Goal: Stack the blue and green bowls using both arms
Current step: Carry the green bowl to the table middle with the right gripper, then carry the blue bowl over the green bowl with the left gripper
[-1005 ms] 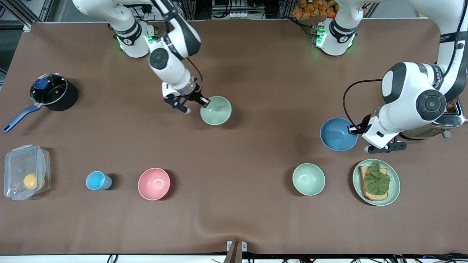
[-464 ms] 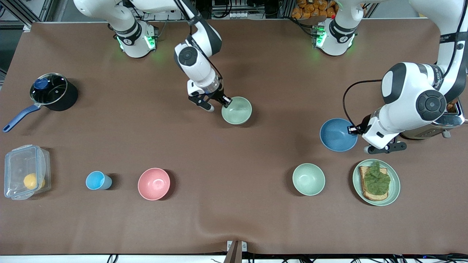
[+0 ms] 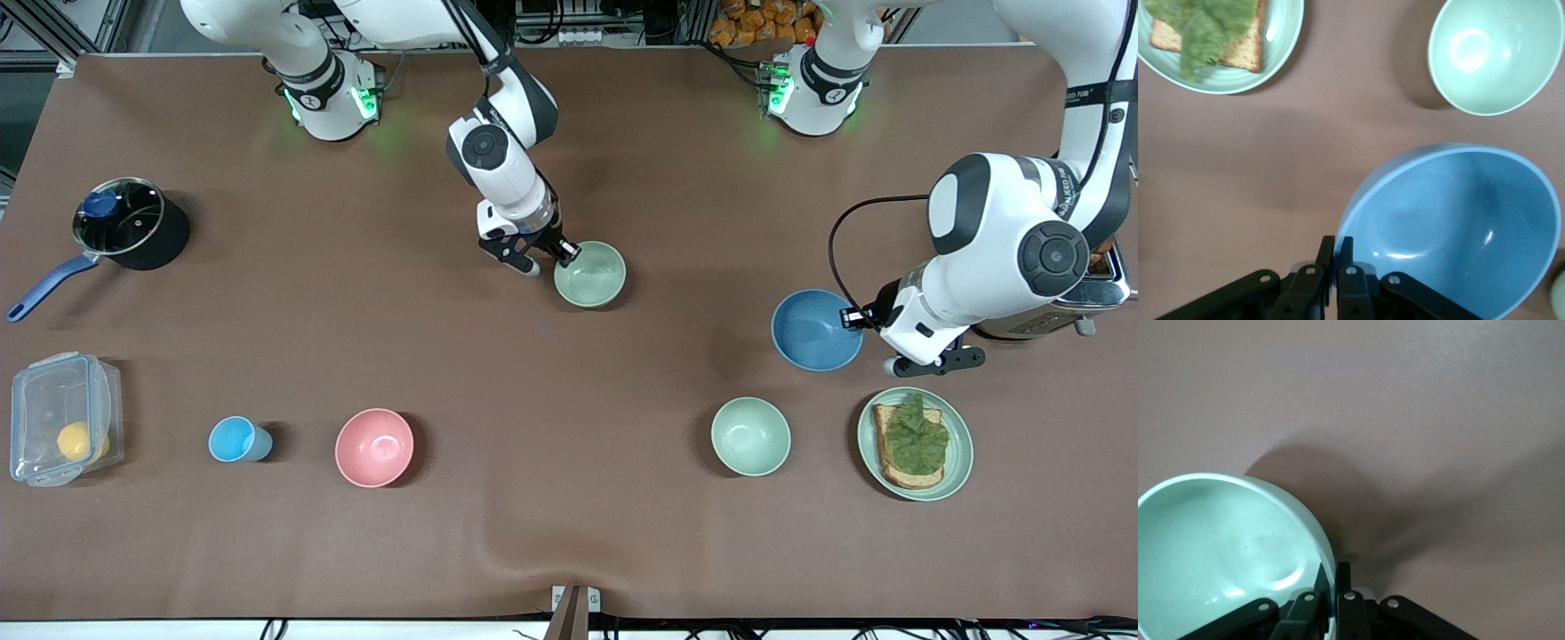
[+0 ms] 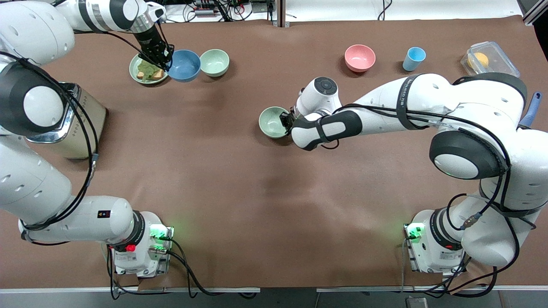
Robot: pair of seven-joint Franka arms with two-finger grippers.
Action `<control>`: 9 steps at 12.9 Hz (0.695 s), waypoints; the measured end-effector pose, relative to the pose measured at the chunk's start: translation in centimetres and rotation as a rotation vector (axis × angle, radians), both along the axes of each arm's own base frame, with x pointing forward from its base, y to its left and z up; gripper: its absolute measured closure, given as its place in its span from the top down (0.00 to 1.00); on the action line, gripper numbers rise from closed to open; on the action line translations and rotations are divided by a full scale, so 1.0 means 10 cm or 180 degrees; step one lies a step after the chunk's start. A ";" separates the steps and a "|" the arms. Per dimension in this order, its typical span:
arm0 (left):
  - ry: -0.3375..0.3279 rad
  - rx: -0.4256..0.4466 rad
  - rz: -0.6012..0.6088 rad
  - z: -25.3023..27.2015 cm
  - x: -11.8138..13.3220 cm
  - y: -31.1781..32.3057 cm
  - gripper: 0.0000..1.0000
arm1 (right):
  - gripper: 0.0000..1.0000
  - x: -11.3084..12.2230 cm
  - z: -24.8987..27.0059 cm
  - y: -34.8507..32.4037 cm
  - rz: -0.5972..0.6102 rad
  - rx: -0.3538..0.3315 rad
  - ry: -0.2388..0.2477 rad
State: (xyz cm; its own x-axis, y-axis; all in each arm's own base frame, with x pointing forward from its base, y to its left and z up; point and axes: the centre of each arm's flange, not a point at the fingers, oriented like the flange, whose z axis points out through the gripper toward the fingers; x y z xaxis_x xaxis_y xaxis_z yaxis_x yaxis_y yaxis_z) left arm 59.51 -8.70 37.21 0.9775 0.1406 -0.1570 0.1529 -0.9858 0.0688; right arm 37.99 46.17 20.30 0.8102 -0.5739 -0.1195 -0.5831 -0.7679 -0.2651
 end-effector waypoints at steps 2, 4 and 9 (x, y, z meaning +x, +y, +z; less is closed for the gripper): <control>0.0010 -0.0051 0.0032 0.00 -0.01 -0.07 0.05 | 0.12 0.03 0.00 0.00 -0.0026 0.0003 -0.0008; 0.0012 -0.0049 0.0061 0.02 -0.02 -0.18 0.05 | 0.33 0.07 0.01 -0.01 -0.0076 0.0008 -0.0009; -0.0019 -0.0058 0.0142 0.11 -0.04 -0.48 0.05 | 0.86 0.21 0.20 -0.01 -0.0180 0.0030 0.0061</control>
